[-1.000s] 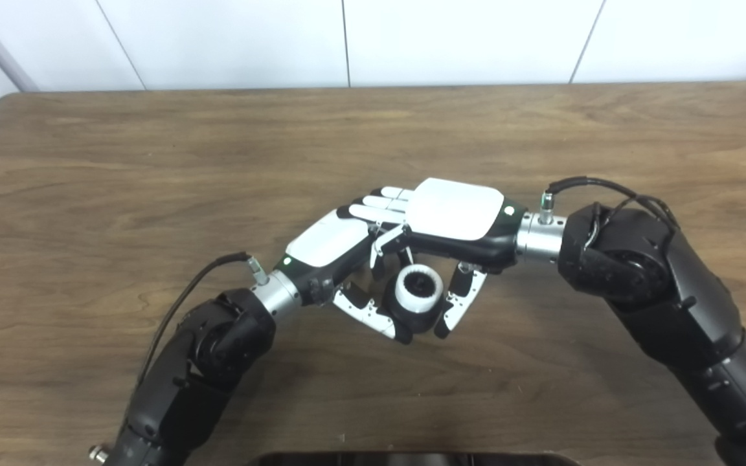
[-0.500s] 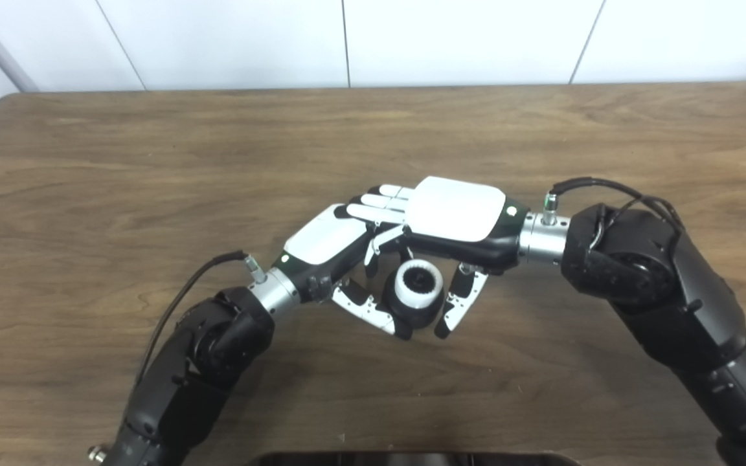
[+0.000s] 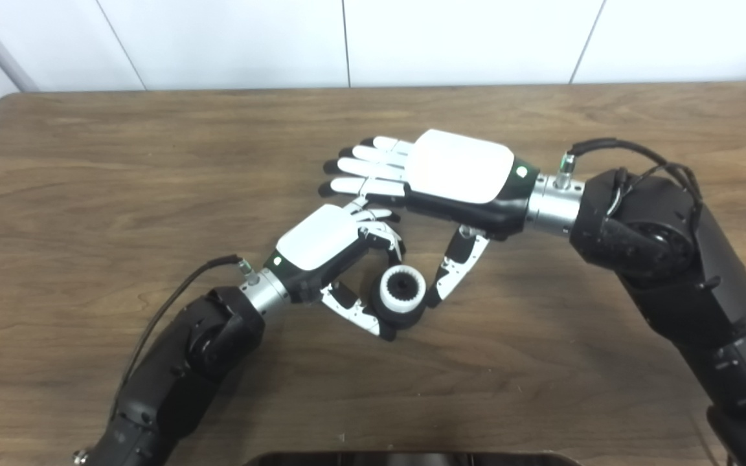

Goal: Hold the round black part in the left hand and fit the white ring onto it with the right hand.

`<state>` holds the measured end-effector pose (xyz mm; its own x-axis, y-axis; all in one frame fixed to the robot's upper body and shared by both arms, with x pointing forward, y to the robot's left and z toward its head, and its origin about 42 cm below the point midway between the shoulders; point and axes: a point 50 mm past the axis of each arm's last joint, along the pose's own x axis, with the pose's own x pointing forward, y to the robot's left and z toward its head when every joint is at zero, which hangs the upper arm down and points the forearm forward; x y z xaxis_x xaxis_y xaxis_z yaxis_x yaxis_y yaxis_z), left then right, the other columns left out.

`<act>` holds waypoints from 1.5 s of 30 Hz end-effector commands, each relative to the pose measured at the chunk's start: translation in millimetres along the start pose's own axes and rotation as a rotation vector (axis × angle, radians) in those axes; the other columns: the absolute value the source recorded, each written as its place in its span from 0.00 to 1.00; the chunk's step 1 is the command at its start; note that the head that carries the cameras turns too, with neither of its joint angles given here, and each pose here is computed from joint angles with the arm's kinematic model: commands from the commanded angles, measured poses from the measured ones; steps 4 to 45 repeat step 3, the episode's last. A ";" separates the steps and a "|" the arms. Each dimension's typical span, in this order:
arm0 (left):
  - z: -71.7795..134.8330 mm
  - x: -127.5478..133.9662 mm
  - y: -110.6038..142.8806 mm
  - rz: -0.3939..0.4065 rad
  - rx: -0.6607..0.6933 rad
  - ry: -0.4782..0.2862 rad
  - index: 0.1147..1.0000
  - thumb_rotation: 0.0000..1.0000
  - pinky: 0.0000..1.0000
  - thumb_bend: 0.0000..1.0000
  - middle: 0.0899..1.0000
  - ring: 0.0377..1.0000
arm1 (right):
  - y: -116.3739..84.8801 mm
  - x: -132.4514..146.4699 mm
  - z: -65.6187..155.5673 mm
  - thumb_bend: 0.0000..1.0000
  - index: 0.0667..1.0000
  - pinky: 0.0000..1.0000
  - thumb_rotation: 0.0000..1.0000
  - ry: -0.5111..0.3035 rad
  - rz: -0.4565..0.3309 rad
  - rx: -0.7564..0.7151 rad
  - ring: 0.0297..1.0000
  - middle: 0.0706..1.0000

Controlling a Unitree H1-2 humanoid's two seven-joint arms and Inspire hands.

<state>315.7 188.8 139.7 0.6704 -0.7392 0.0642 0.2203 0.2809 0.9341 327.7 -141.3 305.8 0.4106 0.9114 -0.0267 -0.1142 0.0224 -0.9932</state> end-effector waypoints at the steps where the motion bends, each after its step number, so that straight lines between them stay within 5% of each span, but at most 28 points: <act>1: -9.4 -1.7 6.0 -0.004 0.057 0.000 0.41 0.06 1.00 0.52 0.66 0.90 | -26.6 1.1 4.5 1.00 0.95 1.00 0.31 -0.023 -0.075 -0.048 1.00 1.00; 45: -11.9 -2.7 4.3 0.002 0.071 -0.008 0.41 0.06 1.00 0.52 0.66 0.91 | -29.0 0.9 4.1 1.00 0.93 1.00 0.30 -0.023 -0.087 -0.048 1.00 1.00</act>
